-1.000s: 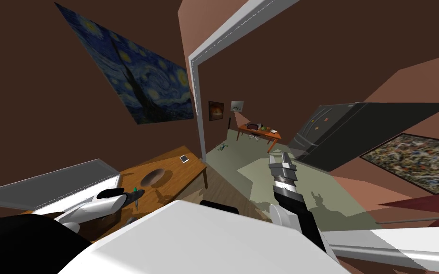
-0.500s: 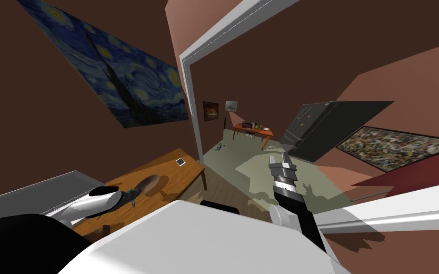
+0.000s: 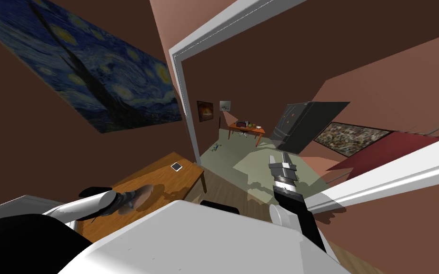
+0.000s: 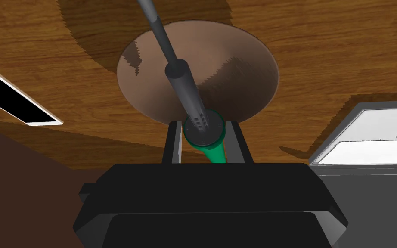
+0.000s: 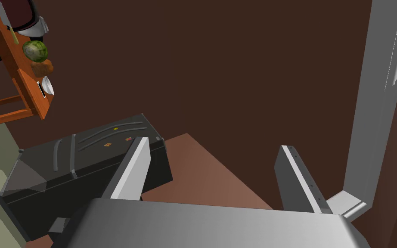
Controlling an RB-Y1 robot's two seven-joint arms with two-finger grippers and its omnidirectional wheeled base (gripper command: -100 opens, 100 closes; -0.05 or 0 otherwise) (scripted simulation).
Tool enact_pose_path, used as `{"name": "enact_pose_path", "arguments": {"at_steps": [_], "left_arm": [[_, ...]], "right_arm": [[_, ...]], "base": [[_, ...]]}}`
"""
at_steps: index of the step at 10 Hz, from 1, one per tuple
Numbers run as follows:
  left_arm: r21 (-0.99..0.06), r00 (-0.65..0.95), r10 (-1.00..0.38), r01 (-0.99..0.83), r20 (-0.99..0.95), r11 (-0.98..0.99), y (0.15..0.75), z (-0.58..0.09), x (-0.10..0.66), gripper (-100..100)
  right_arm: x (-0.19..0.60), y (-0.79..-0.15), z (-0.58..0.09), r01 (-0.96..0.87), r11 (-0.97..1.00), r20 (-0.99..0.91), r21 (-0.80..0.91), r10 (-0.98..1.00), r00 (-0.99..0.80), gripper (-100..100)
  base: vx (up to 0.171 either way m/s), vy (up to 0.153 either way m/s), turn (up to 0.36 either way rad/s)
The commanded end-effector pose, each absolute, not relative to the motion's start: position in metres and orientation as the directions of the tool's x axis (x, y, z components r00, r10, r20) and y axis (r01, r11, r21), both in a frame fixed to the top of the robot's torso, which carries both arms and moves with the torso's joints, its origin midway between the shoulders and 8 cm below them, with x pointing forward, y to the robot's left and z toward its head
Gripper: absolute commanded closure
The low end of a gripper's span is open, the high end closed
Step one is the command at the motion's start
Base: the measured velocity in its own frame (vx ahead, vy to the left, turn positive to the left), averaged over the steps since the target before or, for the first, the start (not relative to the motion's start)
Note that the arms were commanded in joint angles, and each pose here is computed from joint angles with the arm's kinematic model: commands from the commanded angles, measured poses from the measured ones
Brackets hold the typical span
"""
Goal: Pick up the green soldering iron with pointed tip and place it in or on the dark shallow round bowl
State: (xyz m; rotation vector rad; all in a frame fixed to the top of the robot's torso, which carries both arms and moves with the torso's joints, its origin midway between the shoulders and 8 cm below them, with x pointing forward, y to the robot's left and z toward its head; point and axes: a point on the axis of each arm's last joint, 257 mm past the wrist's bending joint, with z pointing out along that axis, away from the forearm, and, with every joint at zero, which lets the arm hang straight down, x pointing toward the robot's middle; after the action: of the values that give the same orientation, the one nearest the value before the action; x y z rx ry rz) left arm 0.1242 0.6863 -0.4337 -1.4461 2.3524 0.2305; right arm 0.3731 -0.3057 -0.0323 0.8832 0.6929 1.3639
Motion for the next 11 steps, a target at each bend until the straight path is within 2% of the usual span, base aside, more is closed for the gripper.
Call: {"name": "enact_pose_path", "arguments": {"at_steps": [1, 3, 4, 8, 9, 10, 11], "left_arm": [[-0.071, -0.375, -0.854, -0.902, -0.361, 0.426, 0.683, -0.433, 0.119, 100], [-0.074, -0.370, -0.857, -0.904, -0.359, 0.422, 0.683, -0.432, 0.120, 100], [-0.077, -0.368, -0.858, -0.904, -0.358, 0.420, 0.683, -0.431, 0.121, -100], [-0.077, -0.368, -0.858, -0.904, -0.359, 0.420, 0.683, -0.431, 0.121, -100], [-0.077, -0.368, -0.858, -0.904, -0.359, 0.420, 0.683, -0.431, 0.121, 0], [-0.076, -0.378, -0.853, -0.900, -0.360, 0.430, 0.691, -0.414, 0.124, -100], [-0.076, -0.381, -0.851, -0.898, -0.360, 0.434, 0.693, -0.409, 0.125, -100]], "right_arm": [[0.373, -0.306, -0.032, -0.523, -0.011, 0.076, 0.852, 0.992, 0.104, 0], [0.373, -0.306, -0.032, -0.523, -0.011, 0.076, 0.852, 0.992, 0.104, 0], [0.373, -0.306, -0.032, -0.523, -0.011, 0.076, 0.852, 0.992, 0.104, 0], [0.373, -0.306, -0.032, -0.523, -0.011, 0.077, 0.852, 0.992, 0.104, 0], [0.373, -0.306, -0.032, -0.523, -0.011, 0.077, 0.852, 0.992, 0.104, 0], [0.373, -0.306, -0.032, -0.523, -0.011, 0.077, 0.852, 0.992, 0.104, 0], [0.373, -0.306, -0.032, -0.523, -0.011, 0.077, 0.852, 0.992, 0.104, 0]], "base": [[0.005, 0.147, -0.267], [-0.007, 0.103, -0.141], [0.001, 0.014, 0.003], [0.000, 0.001, 0.000], [0.000, 0.000, 0.000], [0.021, -0.033, 0.076], [0.031, -0.044, 0.082]]}}
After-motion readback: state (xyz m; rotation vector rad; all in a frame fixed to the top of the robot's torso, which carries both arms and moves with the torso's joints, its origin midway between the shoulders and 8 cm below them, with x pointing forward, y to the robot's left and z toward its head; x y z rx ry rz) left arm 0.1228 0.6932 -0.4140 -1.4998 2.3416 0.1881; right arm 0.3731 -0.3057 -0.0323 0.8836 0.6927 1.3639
